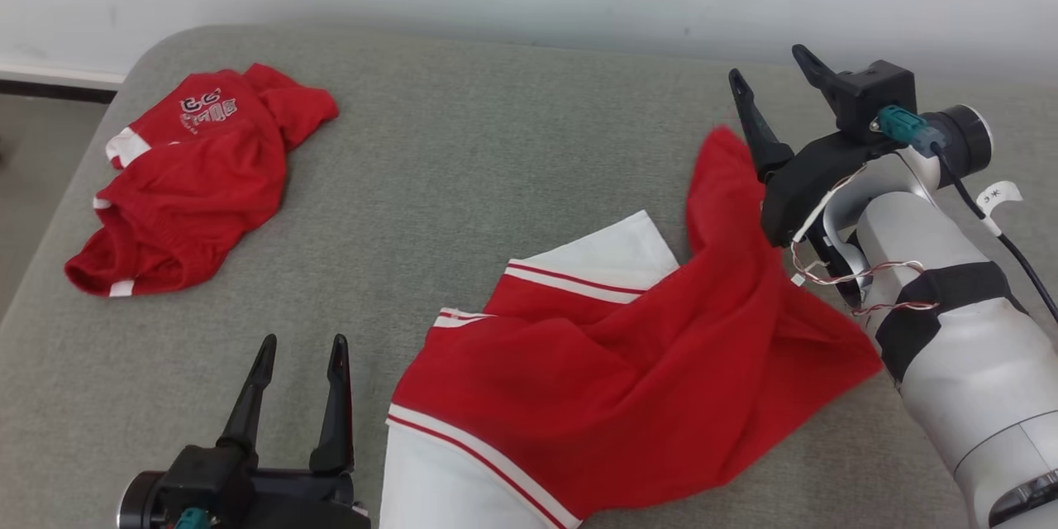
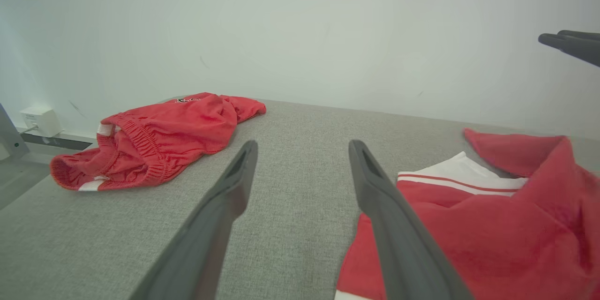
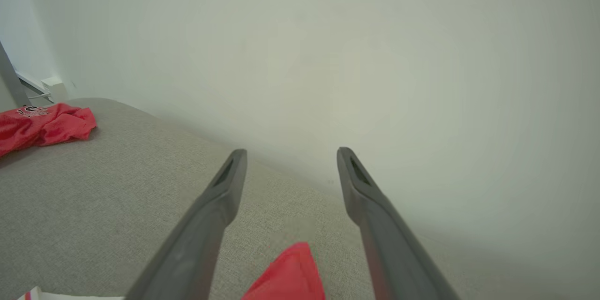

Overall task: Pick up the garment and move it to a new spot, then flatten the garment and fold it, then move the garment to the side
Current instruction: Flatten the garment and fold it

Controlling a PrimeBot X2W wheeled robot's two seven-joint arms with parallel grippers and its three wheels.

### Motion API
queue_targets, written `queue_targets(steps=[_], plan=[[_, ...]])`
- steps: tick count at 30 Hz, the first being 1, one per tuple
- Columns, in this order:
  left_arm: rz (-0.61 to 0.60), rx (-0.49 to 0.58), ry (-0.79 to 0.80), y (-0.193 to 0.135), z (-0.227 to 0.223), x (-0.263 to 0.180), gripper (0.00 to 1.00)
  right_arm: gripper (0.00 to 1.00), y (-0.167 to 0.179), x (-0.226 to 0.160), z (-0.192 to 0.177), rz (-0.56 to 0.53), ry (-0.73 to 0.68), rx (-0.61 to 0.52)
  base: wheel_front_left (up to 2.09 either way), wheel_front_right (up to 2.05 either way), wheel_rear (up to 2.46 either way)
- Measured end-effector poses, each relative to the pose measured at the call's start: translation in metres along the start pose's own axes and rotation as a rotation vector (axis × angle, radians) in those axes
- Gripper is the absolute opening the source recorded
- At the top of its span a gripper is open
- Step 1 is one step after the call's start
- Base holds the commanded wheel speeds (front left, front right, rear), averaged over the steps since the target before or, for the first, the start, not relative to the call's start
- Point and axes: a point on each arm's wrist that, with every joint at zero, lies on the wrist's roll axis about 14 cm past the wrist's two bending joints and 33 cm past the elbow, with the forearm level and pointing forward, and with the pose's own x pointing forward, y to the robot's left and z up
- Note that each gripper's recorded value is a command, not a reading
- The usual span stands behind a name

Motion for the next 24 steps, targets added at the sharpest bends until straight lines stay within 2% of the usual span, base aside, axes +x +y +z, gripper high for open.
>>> queue_targets(steps=[4,9,17,24], plan=[[-0.019,0.007,-0.005,-0.004,0.001,0.004,1.00,1.00,-0.017,-0.011,0.005,-0.044,-0.018,0.016,0.00,0.00,0.00],[-0.025,0.016,-0.020,-0.005,0.006,0.006,1.00,1.00,-0.037,-0.035,0.025,-0.091,-0.116,0.037,0.00,0.00,0.00],[-0.054,0.022,-0.015,-0.013,0.003,0.004,1.00,1.00,-0.061,-0.107,0.007,-0.204,-0.163,0.098,0.00,0.00,0.00],[-0.091,0.028,-0.018,-0.024,0.004,0.004,1.00,1.00,-0.063,-0.168,-0.018,-0.294,-0.155,0.145,0.00,0.00,0.00]])
